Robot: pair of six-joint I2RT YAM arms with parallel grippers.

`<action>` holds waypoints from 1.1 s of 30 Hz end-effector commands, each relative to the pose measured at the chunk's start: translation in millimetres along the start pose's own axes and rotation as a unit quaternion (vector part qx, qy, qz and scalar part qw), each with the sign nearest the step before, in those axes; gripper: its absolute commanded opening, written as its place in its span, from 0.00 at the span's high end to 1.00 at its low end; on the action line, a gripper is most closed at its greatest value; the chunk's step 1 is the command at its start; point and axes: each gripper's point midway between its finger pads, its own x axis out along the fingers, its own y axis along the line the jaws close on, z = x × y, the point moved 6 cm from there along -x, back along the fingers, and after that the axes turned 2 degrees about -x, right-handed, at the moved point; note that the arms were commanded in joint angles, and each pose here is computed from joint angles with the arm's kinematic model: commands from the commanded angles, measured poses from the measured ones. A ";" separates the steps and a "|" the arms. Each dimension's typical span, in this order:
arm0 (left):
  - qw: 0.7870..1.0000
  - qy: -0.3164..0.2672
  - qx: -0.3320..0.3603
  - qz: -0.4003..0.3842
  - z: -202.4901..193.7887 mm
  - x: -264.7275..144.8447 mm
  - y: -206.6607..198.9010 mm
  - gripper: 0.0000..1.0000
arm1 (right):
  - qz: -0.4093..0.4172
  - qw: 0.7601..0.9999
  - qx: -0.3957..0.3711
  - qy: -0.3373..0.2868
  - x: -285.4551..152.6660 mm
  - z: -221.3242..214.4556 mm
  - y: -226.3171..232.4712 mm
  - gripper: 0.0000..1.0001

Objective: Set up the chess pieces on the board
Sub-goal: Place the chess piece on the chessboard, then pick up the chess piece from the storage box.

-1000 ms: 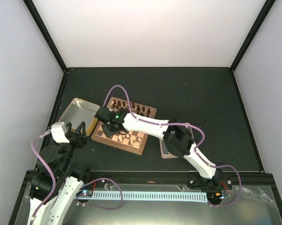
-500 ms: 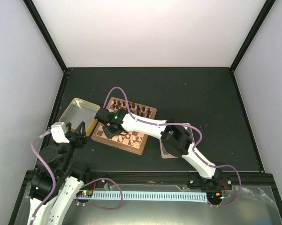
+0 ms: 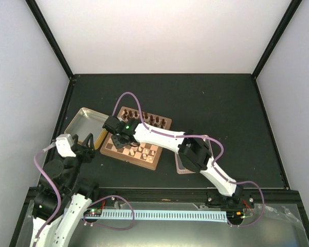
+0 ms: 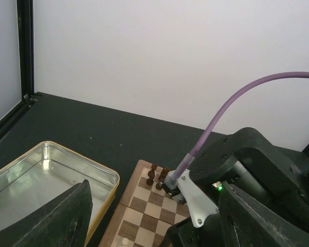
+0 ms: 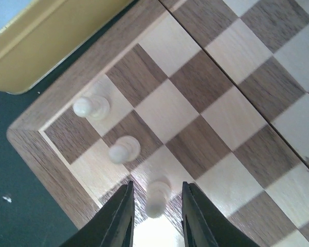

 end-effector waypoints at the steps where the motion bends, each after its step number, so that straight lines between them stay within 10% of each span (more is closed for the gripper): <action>1: 1.000 -0.008 -0.004 0.008 3.4 -3.0 1.8 0.31 | 0.010 0.998 0.033 -0.053 -45.5 16.5 -10.1 0.73; 17: 1.000 0.013 0.007 -0.019 1.2 6.2 -7.5 0.30 | -0.095 0.971 0.185 -0.116 -148.7 -77.3 -165.5 0.71; 33: 0.991 0.065 -0.054 -0.106 -7.0 35.8 -36.4 0.27 | -0.138 0.975 0.172 0.018 -89.4 -186.7 -235.5 0.70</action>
